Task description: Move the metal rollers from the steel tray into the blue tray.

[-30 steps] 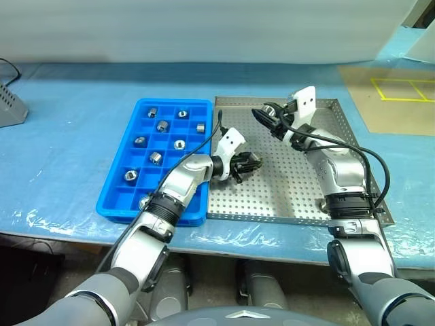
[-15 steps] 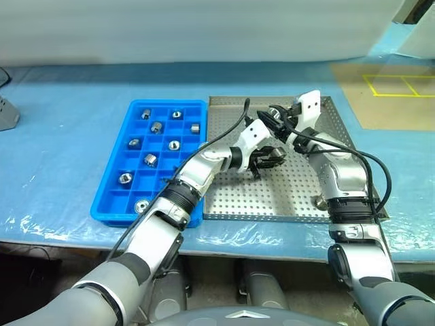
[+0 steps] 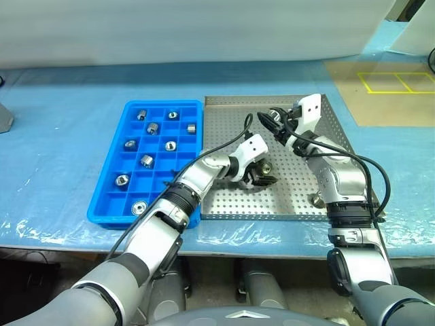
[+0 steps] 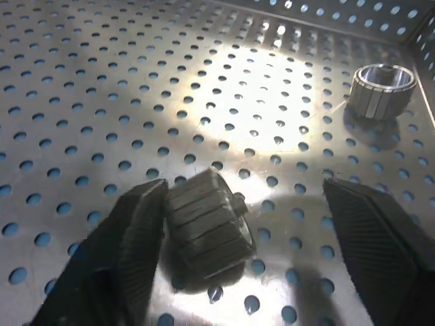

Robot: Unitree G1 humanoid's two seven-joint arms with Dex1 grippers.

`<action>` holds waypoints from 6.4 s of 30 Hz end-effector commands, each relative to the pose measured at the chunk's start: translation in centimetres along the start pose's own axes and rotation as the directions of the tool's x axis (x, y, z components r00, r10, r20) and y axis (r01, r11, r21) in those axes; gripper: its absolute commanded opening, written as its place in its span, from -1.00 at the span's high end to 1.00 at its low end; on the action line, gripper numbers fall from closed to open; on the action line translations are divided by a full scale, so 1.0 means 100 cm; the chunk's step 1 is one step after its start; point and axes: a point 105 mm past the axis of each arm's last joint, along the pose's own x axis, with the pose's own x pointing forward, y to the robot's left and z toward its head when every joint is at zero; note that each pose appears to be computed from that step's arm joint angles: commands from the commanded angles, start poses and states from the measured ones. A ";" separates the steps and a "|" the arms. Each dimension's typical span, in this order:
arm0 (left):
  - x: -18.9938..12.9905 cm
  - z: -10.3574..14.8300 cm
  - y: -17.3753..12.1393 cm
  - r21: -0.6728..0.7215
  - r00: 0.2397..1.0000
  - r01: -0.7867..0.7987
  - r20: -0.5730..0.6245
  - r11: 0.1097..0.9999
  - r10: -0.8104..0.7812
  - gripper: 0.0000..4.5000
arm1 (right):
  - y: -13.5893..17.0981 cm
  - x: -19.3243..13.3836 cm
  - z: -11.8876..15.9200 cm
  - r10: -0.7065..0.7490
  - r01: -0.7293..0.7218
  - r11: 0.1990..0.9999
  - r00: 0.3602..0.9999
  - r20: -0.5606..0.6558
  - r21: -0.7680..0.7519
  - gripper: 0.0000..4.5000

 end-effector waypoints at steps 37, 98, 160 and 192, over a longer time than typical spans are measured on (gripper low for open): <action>-0.285 0.010 0.018 -0.087 0.925 -0.348 0.127 0.933 0.357 -0.65 | 0.139 0.018 -0.001 0.687 -0.688 0.726 0.724 -0.058 0.007 0.23; -0.213 -0.020 0.007 -0.143 0.971 -0.177 0.138 0.974 0.196 -0.66 | 0.069 -0.027 0.021 0.564 -0.570 0.821 0.818 -0.115 -0.029 -0.64; -0.255 -0.031 0.019 -0.152 0.929 -0.351 0.069 0.924 0.364 -0.66 | 0.147 0.037 -0.032 0.679 -0.686 0.728 0.722 -0.133 -0.007 0.21; -0.233 -0.026 0.014 -0.172 0.952 -0.269 0.099 0.948 0.289 -0.66 | 0.076 0.019 -0.003 0.501 -0.506 0.854 0.863 -0.071 -0.122 -0.96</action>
